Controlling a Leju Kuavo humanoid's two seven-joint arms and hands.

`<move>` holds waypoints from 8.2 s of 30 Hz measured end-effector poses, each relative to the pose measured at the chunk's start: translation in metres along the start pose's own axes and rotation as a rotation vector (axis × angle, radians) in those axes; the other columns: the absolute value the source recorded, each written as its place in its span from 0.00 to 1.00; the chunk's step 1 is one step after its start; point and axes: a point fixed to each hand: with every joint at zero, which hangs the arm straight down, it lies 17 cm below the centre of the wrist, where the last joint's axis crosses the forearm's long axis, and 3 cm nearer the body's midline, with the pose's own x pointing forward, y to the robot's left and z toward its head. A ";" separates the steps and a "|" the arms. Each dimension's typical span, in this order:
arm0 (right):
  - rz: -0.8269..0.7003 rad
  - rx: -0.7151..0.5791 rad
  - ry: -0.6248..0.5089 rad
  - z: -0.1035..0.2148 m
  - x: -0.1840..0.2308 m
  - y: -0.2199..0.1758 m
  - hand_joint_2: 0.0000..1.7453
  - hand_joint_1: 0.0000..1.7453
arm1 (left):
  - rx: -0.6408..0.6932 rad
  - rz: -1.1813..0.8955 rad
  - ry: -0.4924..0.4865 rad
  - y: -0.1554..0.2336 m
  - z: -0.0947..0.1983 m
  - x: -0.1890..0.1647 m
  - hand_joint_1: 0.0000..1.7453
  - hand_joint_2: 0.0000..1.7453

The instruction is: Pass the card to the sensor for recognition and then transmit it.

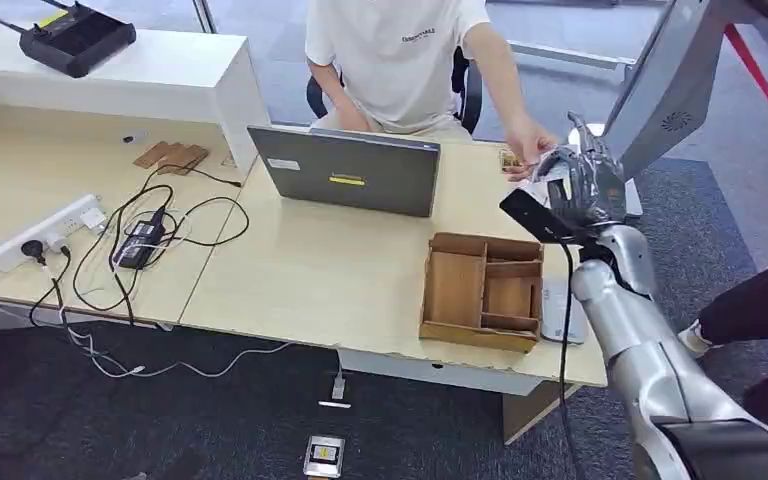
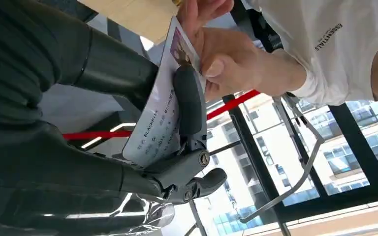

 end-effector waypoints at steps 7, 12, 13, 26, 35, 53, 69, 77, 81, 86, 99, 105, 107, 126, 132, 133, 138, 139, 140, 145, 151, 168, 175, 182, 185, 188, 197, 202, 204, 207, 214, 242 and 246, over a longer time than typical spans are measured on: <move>-0.004 0.006 0.002 0.000 0.001 0.003 1.00 1.00 | -0.002 -0.002 0.000 -0.001 0.001 -0.002 0.00 1.00; -0.007 0.006 0.000 0.000 0.003 0.004 1.00 1.00 | -0.002 -0.002 0.001 -0.001 0.001 -0.003 0.00 1.00; -0.007 0.006 0.000 0.000 0.003 0.004 1.00 1.00 | -0.002 -0.002 0.000 -0.001 0.001 -0.003 0.00 1.00; -0.009 0.011 0.002 0.000 0.004 0.006 1.00 1.00 | -0.003 -0.003 0.001 -0.002 0.001 -0.003 0.00 1.00; -0.009 0.011 0.002 0.000 0.004 0.006 1.00 1.00 | -0.003 -0.003 0.001 -0.002 0.001 -0.003 0.00 1.00; -0.010 0.011 0.001 0.000 0.004 0.006 1.00 1.00 | -0.003 -0.003 0.000 -0.001 0.001 -0.003 0.00 1.00; -0.118 0.056 0.195 0.051 -0.079 0.016 1.00 1.00 | 0.033 0.016 0.016 -0.006 0.010 -0.023 0.00 1.00; -0.051 0.037 0.215 0.088 -0.121 -0.008 1.00 1.00 | 0.023 0.022 0.040 -0.014 0.017 -0.036 0.00 1.00; -0.035 -0.008 0.207 0.084 -0.124 -0.029 1.00 1.00 | 0.021 0.025 0.046 -0.016 0.018 -0.038 0.00 1.00; -0.022 -0.037 0.197 0.080 -0.125 -0.049 1.00 1.00 | 0.022 0.030 0.049 -0.016 0.017 -0.038 0.00 1.00; 0.041 0.051 0.204 0.091 -0.130 -0.028 1.00 1.00 | 0.021 0.020 0.040 -0.016 0.017 -0.035 0.00 1.00; 0.055 0.125 0.245 0.111 -0.144 0.003 1.00 1.00 | 0.022 0.021 0.042 -0.015 0.015 -0.032 0.00 1.00; 0.060 0.153 0.256 0.119 -0.148 0.014 1.00 1.00 | 0.022 0.022 0.042 -0.015 0.015 -0.031 0.00 1.00; 0.047 0.276 0.332 0.158 -0.170 0.063 1.00 1.00 | 0.020 0.013 0.045 -0.016 0.015 -0.030 0.00 1.00; 0.044 0.316 0.330 0.169 -0.166 0.080 1.00 1.00 | 0.023 0.007 0.044 -0.013 0.013 -0.026 0.00 1.00; 0.043 0.323 0.326 0.170 -0.164 0.083 1.00 1.00 | 0.022 0.005 0.043 -0.013 0.013 -0.025 0.00 1.00; 0.022 0.354 0.311 0.178 -0.151 0.101 1.00 1.00 | 0.021 0.003 0.036 -0.012 0.011 -0.021 0.00 1.00; 0.018 0.360 0.309 0.180 -0.149 0.105 1.00 1.00 | 0.020 0.003 0.036 -0.012 0.011 -0.020 0.00 1.00; 0.013 0.365 0.307 0.182 -0.147 0.108 1.00 1.00 | 0.019 0.002 0.035 -0.012 0.011 -0.020 0.00 1.00; -0.005 0.394 0.295 0.191 -0.135 0.125 1.00 1.00 | 0.018 -0.003 0.031 -0.011 0.009 -0.018 0.00 1.00; -0.018 0.412 0.285 0.194 -0.125 0.134 1.00 1.00 | 0.018 -0.005 0.029 -0.009 0.008 -0.015 0.00 1.00; -0.017 0.461 0.275 0.198 -0.114 0.149 1.00 1.00 | 0.015 -0.003 0.026 -0.010 0.008 -0.014 0.00 1.00; -0.010 0.480 0.281 0.202 -0.115 0.153 1.00 1.00 | 0.019 -0.001 0.028 -0.009 0.008 -0.015 0.00 1.00; -0.013 0.487 0.281 0.203 -0.113 0.155 1.00 1.00 | 0.021 -0.002 0.029 -0.009 0.009 -0.016 0.00 1.00; -0.013 0.490 0.279 0.202 -0.112 0.156 1.00 1.00 | 0.021 -0.003 0.029 -0.009 0.009 -0.016 0.00 1.00; -0.017 0.486 0.281 0.202 -0.112 0.156 1.00 1.00 | 0.021 -0.006 0.031 -0.009 0.009 -0.016 0.00 1.00; -0.017 0.435 0.266 0.187 -0.107 0.145 1.00 1.00 | 0.020 -0.011 0.030 -0.009 0.008 -0.016 0.00 1.00; -0.008 0.372 0.254 0.156 -0.101 0.119 1.00 1.00 | 0.020 -0.016 0.028 -0.009 0.008 -0.016 0.00 1.00; -0.002 0.335 0.237 0.137 -0.095 0.102 1.00 1.00 | 0.019 -0.017 0.028 -0.009 0.008 -0.016 0.00 1.00; 0.009 0.265 0.207 0.109 -0.087 0.072 1.00 1.00 | 0.020 -0.013 0.033 -0.009 0.008 -0.017 0.00 1.00; 0.017 0.143 0.142 0.067 -0.064 0.020 1.00 1.00 | 0.023 0.001 0.038 -0.009 0.009 -0.019 0.00 1.00; 0.072 0.104 -0.036 -0.036 0.034 -0.018 1.00 1.00 | -0.023 -0.117 -0.053 0.009 -0.012 0.046 0.00 1.00; 0.097 0.145 -0.016 -0.043 0.030 -0.014 1.00 1.00 | -0.025 -0.134 -0.068 0.010 -0.014 0.054 0.00 1.00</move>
